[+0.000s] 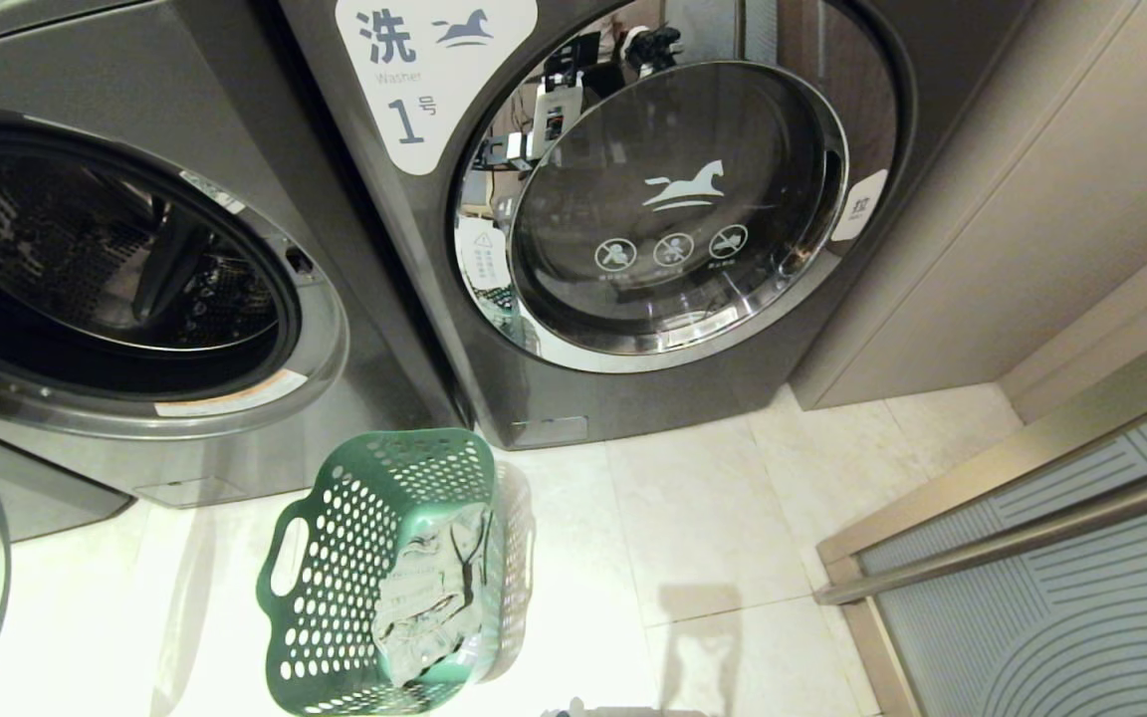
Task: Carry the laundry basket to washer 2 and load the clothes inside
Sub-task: Open the lid of the washing machine
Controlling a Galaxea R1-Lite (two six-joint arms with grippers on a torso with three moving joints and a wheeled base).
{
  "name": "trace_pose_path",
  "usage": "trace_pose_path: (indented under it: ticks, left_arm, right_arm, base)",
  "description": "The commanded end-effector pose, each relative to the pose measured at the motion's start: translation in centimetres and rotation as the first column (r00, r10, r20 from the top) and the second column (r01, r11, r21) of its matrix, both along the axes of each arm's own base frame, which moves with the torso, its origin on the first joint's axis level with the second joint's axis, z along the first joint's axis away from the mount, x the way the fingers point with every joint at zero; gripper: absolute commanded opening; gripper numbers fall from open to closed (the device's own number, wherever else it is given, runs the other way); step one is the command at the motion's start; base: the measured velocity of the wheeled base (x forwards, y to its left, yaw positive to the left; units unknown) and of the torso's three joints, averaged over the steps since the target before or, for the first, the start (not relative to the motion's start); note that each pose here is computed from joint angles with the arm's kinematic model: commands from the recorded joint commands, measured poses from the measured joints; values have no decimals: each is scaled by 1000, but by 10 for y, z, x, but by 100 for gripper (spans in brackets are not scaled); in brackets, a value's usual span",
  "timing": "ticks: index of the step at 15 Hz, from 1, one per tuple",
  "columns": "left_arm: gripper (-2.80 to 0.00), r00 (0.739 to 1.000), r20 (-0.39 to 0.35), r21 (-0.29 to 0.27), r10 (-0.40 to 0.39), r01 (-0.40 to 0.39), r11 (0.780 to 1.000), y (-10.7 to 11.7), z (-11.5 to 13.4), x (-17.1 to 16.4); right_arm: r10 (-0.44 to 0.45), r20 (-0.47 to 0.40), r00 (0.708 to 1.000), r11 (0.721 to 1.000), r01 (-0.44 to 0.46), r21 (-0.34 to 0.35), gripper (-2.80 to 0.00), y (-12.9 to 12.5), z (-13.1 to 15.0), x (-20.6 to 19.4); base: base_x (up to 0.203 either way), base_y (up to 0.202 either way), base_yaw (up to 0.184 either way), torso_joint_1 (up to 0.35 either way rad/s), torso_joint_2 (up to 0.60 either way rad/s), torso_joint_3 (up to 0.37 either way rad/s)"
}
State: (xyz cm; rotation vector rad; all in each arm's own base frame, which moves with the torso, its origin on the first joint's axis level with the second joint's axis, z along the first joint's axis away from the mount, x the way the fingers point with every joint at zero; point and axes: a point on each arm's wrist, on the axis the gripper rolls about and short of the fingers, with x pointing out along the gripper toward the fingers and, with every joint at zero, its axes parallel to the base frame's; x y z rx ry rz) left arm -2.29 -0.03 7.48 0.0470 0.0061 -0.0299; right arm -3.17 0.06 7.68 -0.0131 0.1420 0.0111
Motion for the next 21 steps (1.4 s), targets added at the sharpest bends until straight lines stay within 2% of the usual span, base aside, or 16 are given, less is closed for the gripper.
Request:
trace_pose_path:
  ticks: [1,12,21]
  left_arm:
    - [-280,1000,0,-17,2,-2,1000,0,0,0]
    - [-280,1000,-1,-12,2,-2,1000,0,0,0]
    - [-280,1000,0,-13,-2,2,1000,0,0,0]
  right_arm:
    - [1,-2,1000,1000,-1,0,-280,0,0,0]
    - [1,-2,1000,1000,-1,0,-280,0,0,0]
    - [1,-2,1000,1000,-1,0,-280,0,0,0]
  base:
    - [0,0,0,0,0,0]
    - [0,6,1,0,0,0]
    - [0,187,-1,2,2,3]
